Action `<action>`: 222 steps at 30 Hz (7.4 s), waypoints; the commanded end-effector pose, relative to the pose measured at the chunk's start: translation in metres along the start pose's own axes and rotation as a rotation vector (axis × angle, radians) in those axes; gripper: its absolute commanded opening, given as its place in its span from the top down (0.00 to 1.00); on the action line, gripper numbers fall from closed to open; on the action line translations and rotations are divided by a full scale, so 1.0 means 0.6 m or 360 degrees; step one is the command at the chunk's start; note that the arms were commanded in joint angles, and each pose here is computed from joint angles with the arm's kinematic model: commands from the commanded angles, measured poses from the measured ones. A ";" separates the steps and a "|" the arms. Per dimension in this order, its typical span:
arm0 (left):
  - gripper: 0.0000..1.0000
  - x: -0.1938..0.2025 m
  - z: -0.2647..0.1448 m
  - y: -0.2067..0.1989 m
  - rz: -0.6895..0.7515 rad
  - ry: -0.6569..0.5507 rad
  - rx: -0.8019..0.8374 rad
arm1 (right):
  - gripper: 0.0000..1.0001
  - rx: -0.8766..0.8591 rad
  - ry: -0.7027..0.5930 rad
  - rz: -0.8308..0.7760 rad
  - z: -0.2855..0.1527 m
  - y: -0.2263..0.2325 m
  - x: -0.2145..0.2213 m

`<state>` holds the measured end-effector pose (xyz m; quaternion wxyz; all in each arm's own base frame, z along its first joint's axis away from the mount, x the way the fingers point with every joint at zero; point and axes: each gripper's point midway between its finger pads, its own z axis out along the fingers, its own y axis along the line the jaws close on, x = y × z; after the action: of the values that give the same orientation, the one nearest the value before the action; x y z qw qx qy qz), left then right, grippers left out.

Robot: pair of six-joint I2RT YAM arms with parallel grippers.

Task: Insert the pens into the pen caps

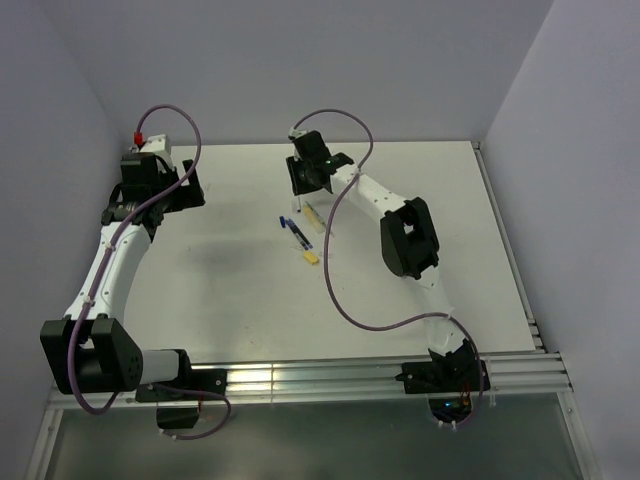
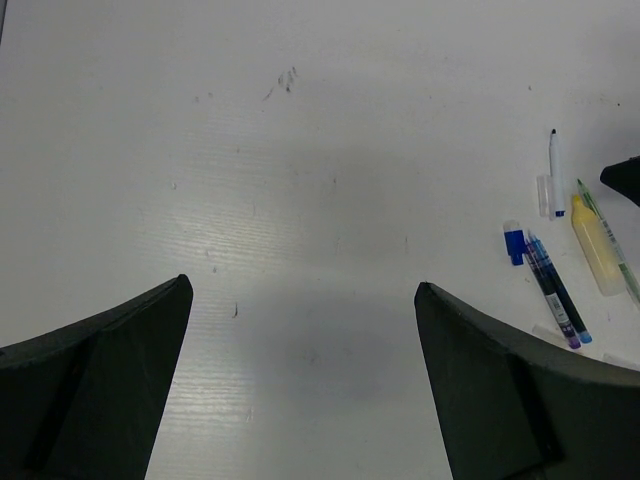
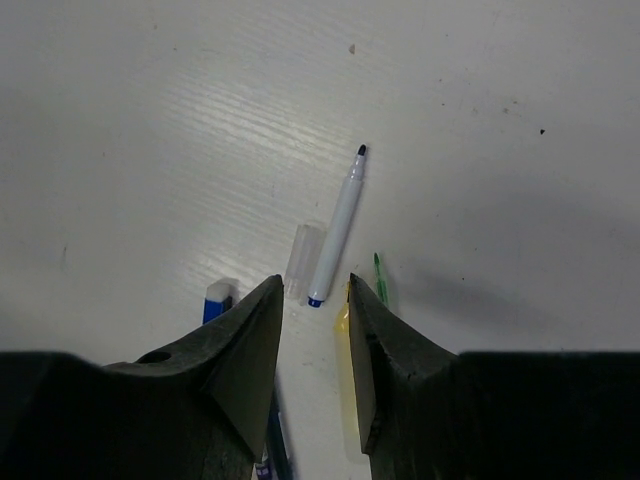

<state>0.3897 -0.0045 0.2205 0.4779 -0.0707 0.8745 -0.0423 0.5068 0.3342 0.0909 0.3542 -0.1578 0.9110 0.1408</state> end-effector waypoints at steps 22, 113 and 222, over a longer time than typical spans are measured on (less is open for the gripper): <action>0.00 -0.017 0.011 -0.002 -0.0023 -0.0045 -0.0007 | 0.63 0.0082 -0.0026 0.0005 0.061 0.008 0.012; 0.01 -0.012 0.038 -0.009 -0.0052 0.0046 0.0014 | 0.61 0.0039 -0.0074 0.0174 0.057 -0.029 -0.002; 0.48 -0.134 -0.266 -0.332 -0.0604 -0.0284 0.2011 | 1.00 -0.1853 -0.0404 -0.0112 -0.526 0.302 -0.085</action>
<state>0.3302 -0.1824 0.3792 0.4689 0.0338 0.6382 -0.6097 0.2870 0.3950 0.3622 0.3067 -0.3282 0.6496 0.6133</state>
